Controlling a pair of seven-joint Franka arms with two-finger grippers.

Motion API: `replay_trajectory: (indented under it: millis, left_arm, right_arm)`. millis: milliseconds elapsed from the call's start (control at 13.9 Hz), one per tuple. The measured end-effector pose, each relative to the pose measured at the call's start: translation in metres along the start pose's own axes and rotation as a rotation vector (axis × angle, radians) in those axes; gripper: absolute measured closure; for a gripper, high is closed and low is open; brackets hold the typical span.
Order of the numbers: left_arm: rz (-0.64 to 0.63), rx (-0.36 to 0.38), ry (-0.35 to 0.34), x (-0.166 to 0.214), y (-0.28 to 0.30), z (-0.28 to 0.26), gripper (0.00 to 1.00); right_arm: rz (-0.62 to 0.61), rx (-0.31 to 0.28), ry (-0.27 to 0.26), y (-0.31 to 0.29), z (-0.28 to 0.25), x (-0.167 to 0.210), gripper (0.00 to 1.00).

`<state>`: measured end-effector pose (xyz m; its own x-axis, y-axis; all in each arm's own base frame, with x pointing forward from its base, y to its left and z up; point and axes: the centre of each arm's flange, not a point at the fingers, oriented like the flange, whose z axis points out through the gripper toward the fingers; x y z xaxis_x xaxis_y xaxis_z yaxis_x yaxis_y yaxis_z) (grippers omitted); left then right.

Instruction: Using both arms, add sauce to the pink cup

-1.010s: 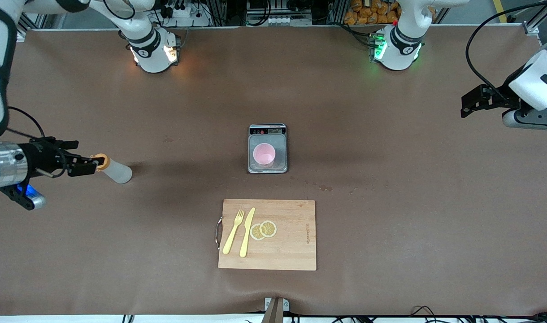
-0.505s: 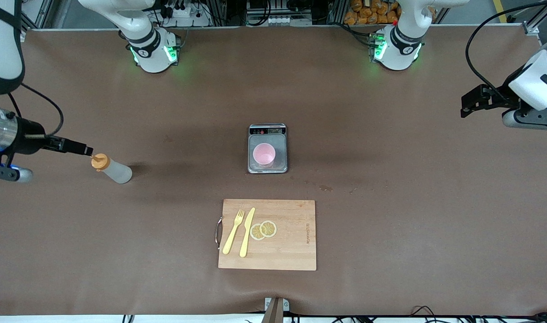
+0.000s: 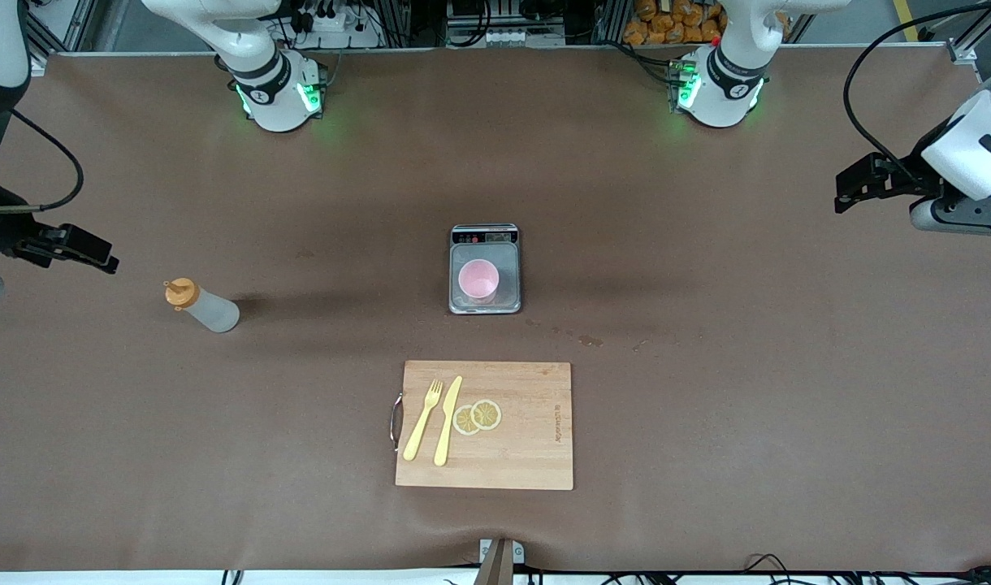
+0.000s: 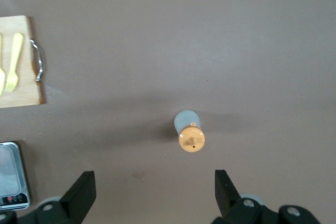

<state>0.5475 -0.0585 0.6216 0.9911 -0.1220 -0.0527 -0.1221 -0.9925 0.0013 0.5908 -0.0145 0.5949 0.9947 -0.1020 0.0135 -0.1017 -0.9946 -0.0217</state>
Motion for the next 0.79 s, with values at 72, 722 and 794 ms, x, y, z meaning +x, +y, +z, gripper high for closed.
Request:
replay_trajectory:
  millis: [72,722,794]
  left_arm:
    - [0.000,0.000,0.000,0.000,0.000,0.000,0.00]
    - [-0.001,0.000,0.018,0.002,-0.001,-0.002,0.00]
    - [-0.001,0.000,0.020,0.002,-0.001,-0.002,0.00]
  right_arm:
    - [-0.003,0.002,0.012,-0.007,-0.007,-0.001,0.00]
    - [0.011,0.005,0.037,-0.011,-0.027,-0.009,0.00]
    - [0.009,0.005,0.036,-0.012,-0.027,-0.009,0.00]
